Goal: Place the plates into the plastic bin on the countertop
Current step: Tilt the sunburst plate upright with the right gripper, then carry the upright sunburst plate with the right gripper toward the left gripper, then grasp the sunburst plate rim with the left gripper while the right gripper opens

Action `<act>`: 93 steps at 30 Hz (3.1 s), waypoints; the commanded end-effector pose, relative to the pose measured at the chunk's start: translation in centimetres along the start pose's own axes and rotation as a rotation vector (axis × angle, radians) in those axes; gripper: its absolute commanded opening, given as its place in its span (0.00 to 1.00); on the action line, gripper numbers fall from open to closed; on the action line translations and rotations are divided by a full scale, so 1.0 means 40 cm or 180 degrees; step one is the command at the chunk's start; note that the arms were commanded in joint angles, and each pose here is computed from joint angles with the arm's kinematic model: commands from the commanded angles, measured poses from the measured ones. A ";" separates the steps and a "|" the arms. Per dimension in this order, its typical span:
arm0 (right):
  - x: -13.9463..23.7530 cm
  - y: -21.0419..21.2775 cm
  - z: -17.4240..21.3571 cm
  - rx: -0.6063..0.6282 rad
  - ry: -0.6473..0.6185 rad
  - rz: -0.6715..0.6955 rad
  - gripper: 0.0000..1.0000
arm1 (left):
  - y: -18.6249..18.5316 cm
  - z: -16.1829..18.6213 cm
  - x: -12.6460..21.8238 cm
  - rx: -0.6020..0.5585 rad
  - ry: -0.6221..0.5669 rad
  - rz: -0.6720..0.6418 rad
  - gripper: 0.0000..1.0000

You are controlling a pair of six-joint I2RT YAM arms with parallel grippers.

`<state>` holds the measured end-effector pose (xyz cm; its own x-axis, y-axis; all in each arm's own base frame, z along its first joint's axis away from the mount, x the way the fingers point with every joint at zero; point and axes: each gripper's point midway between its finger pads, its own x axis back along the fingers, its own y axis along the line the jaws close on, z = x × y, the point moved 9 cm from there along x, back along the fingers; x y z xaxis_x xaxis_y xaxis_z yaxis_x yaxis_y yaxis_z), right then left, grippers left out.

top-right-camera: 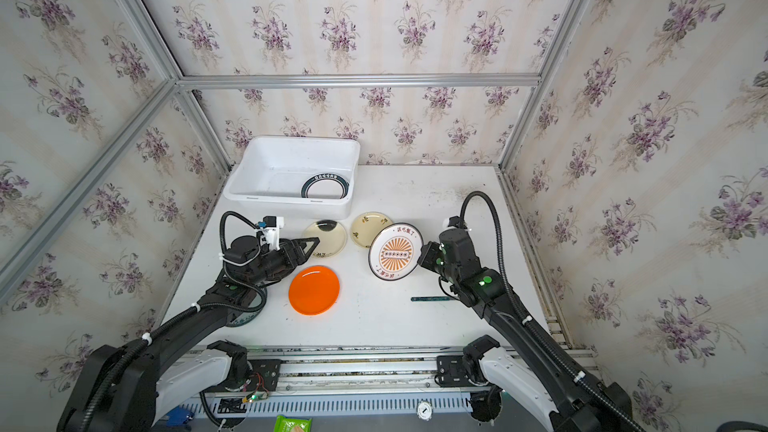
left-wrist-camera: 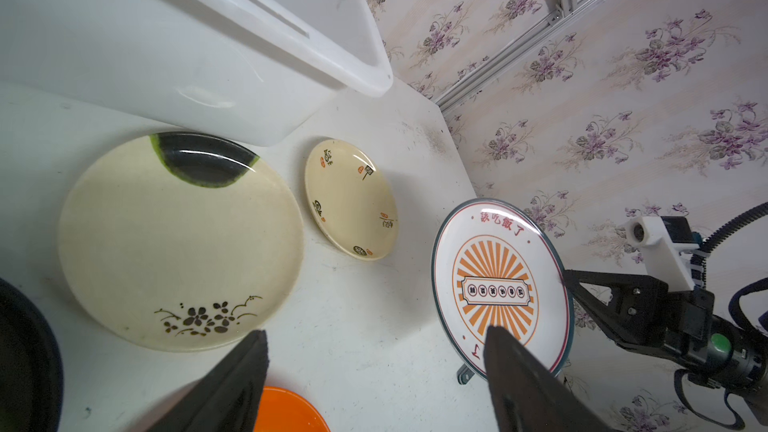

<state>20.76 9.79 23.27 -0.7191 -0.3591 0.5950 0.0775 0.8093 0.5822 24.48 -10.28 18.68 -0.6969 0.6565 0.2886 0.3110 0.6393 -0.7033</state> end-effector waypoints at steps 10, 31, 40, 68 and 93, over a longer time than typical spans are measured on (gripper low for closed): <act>-0.007 0.062 -0.032 0.0215 -0.0101 -0.0529 0.00 | -0.033 -0.009 -0.092 0.0062 0.0230 0.0270 0.71; -0.008 0.065 -0.036 0.0354 -0.0117 -0.0814 0.00 | -0.110 0.036 -0.240 0.0203 0.0607 0.0641 0.50; -0.019 0.054 -0.044 0.0138 -0.0074 -0.0930 0.00 | -0.124 0.042 -0.264 0.0237 0.0688 0.0735 0.41; -0.014 0.046 -0.043 0.0109 -0.0064 -0.0869 0.55 | -0.121 0.056 -0.303 0.0451 0.0809 0.0885 0.00; -0.036 0.079 -0.103 0.0096 0.0018 -0.0955 0.87 | -0.170 -0.006 -0.311 0.0329 0.0736 0.0866 0.00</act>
<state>24.45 10.63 25.42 -0.7041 -0.5487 0.4508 -0.1236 0.7198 0.6831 31.00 -22.69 18.84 -0.4202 0.8759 0.2372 0.3490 0.3973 -0.8487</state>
